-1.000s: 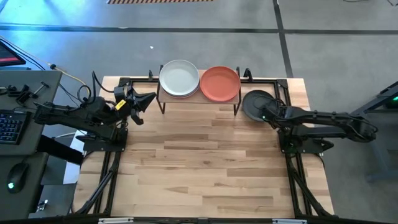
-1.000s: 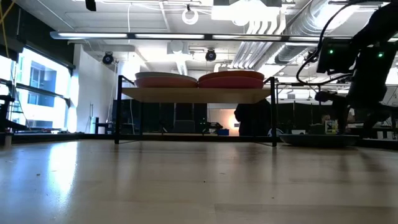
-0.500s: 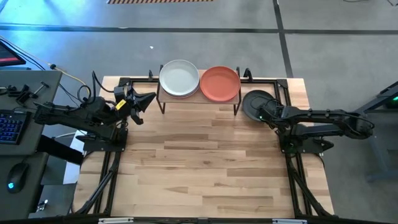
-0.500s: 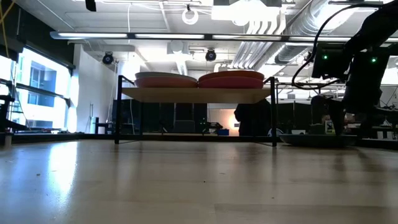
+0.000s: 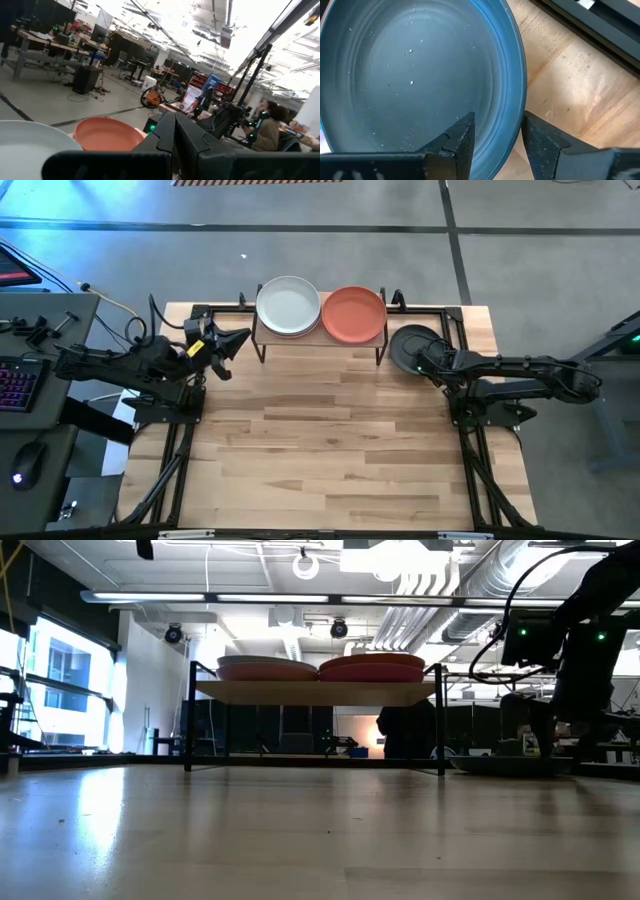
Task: Place and stack plates onto a shelf
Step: Stack the black plate on top of the brown plate
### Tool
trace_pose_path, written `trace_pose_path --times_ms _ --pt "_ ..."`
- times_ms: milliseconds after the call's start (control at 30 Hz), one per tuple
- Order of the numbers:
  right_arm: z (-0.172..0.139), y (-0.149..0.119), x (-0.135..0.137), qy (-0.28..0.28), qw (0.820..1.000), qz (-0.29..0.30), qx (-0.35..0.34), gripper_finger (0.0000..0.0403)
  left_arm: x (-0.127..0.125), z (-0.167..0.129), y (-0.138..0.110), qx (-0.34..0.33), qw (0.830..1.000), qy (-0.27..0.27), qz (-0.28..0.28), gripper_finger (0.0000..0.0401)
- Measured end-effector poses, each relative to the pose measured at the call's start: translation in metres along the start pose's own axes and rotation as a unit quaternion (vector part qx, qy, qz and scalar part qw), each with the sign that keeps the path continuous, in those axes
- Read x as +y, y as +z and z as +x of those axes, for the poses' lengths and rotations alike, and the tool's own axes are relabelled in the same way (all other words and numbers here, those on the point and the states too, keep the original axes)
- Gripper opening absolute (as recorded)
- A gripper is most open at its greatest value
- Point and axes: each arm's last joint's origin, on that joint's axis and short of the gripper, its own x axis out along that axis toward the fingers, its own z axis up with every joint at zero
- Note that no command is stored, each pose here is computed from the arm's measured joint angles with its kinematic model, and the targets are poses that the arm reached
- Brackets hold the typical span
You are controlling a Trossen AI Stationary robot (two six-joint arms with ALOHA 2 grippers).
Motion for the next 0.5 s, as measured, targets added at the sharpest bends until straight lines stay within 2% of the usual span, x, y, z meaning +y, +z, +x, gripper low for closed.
trace_pose_path --times_ms 167,500 --pt "0.0 0.0 0.0 0.0 1.0 -0.009 0.0 0.0133 0.0012 0.0 -0.0016 0.005 1.0 0.013 0.006 0.0" --pt "0.0 0.0 0.0 0.0 1.0 -0.008 0.0 0.0133 0.0005 -0.0001 -0.0017 0.008 1.0 0.002 0.005 0.0"
